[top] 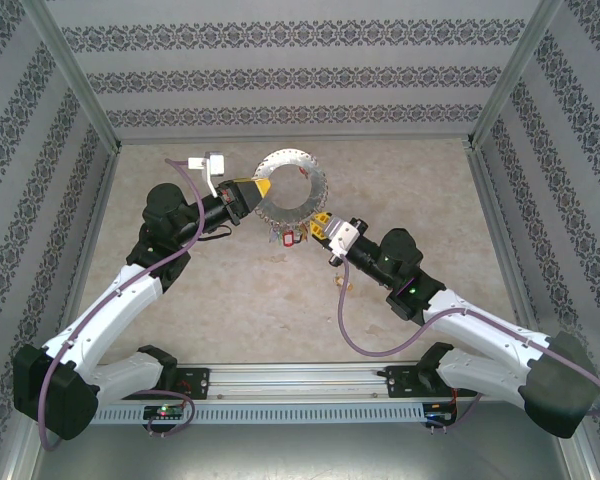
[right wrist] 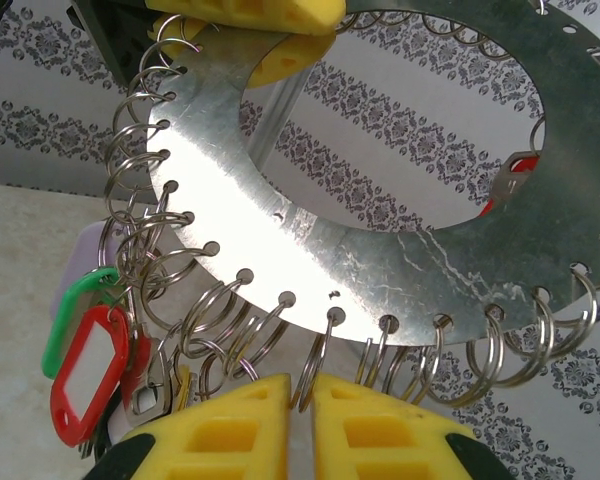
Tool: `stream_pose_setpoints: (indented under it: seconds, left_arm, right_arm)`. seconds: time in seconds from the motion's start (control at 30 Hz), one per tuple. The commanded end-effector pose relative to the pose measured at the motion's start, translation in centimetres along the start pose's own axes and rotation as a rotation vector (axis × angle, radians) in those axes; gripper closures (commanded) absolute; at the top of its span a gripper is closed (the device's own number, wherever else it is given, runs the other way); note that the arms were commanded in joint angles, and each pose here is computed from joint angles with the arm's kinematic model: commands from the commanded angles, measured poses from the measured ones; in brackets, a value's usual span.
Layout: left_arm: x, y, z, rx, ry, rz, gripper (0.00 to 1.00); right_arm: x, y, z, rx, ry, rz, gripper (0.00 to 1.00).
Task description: Put the keys on the keyring
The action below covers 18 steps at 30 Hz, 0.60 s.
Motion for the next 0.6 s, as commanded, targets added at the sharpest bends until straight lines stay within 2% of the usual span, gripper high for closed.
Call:
stream_pose_setpoints:
  seconds: [0.0,0.57]
  left_arm:
    - [-0.61,-2.02,2.05,0.040,-0.076,-0.082,1.00]
    - [-0.51,-1.87,1.99,0.036,-0.073,-0.079,1.00]
  right_arm:
    - [0.19,-0.47,1.26,0.009,-0.047,-0.033,0.86]
    - [0.41,-0.72,1.91,0.031,-0.080,-0.042,0.84]
Point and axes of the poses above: each hand's point on the last joint's axis, 136 mm out from that joint toward the fingers, its own x axis out along the fingers, its own y axis along the line the jaws close on, z = x × y, the point moved 5 cm from there along -x, back along the fingers, and after that the axes turned 6 degrees about x, right-handed, at the moved point
